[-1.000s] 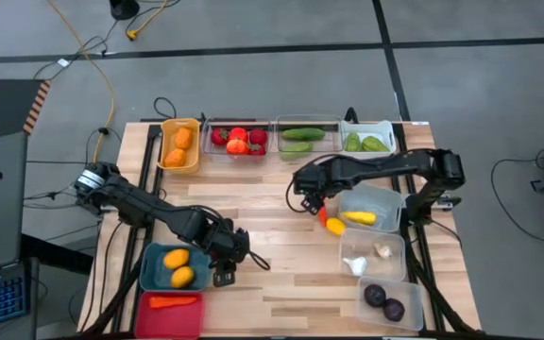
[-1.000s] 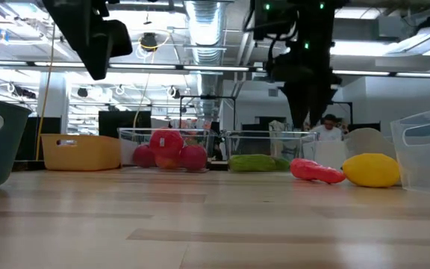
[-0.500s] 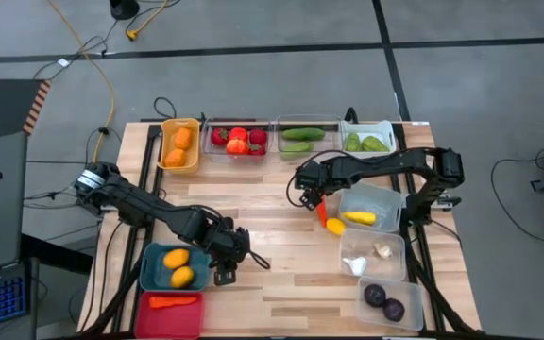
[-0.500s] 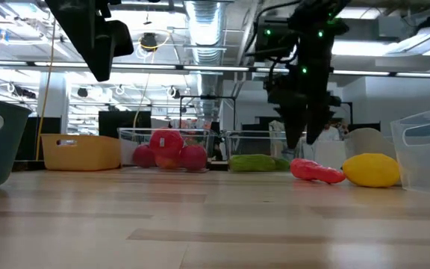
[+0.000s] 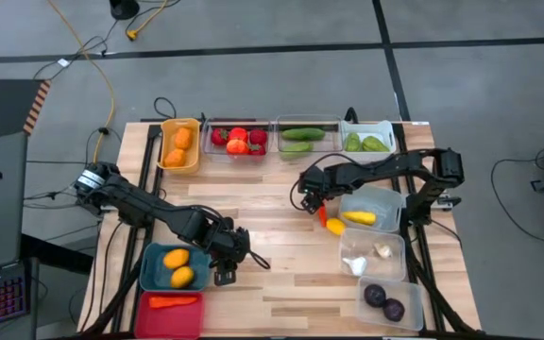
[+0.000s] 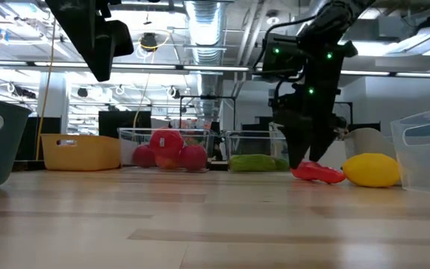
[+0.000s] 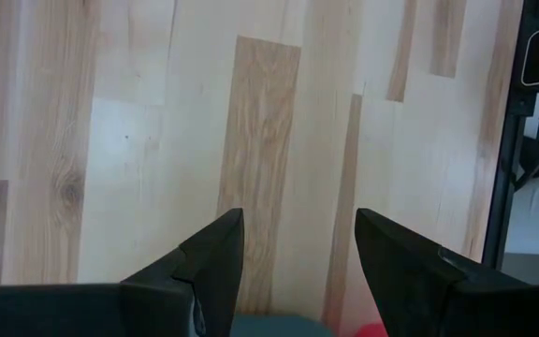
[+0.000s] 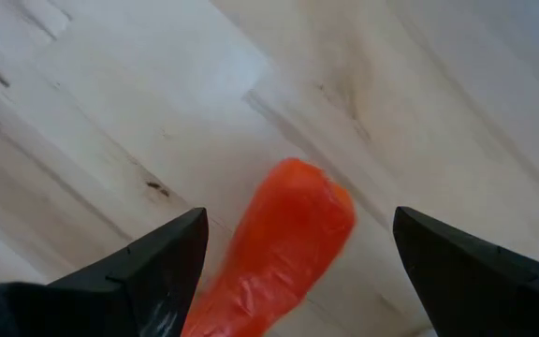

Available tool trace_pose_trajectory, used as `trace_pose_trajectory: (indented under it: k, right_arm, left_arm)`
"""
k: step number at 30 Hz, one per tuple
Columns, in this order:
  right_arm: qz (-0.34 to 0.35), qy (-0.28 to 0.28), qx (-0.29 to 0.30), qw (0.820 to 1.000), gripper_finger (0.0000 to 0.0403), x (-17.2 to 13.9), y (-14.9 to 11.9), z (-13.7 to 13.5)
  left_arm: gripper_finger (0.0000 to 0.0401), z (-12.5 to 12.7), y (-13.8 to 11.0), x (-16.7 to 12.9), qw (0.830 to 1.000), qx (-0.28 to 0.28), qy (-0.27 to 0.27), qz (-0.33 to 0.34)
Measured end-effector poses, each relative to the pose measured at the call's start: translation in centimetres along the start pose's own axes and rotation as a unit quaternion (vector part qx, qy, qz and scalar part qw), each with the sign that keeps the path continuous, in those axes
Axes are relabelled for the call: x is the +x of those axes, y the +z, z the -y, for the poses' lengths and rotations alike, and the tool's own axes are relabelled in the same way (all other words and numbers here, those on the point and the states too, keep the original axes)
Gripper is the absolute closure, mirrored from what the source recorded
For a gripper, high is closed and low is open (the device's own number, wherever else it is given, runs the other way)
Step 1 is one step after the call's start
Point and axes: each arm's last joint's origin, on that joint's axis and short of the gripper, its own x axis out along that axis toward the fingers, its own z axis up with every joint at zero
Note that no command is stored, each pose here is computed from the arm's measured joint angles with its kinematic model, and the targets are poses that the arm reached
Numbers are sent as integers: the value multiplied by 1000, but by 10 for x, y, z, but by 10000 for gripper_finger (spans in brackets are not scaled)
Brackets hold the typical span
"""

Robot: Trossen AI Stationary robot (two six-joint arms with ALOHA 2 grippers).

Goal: Sort produce into baskets
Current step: Put the orange carrot into the red bin

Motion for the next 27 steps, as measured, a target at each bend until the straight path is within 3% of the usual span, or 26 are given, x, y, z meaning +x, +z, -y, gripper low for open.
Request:
trace_pose_trajectory:
  k: [27]
  right_arm:
    - [8,14,0,1000,158,7,-3,0]
  left_arm:
    - [209,-1,0,0,1000,-1,11,7]
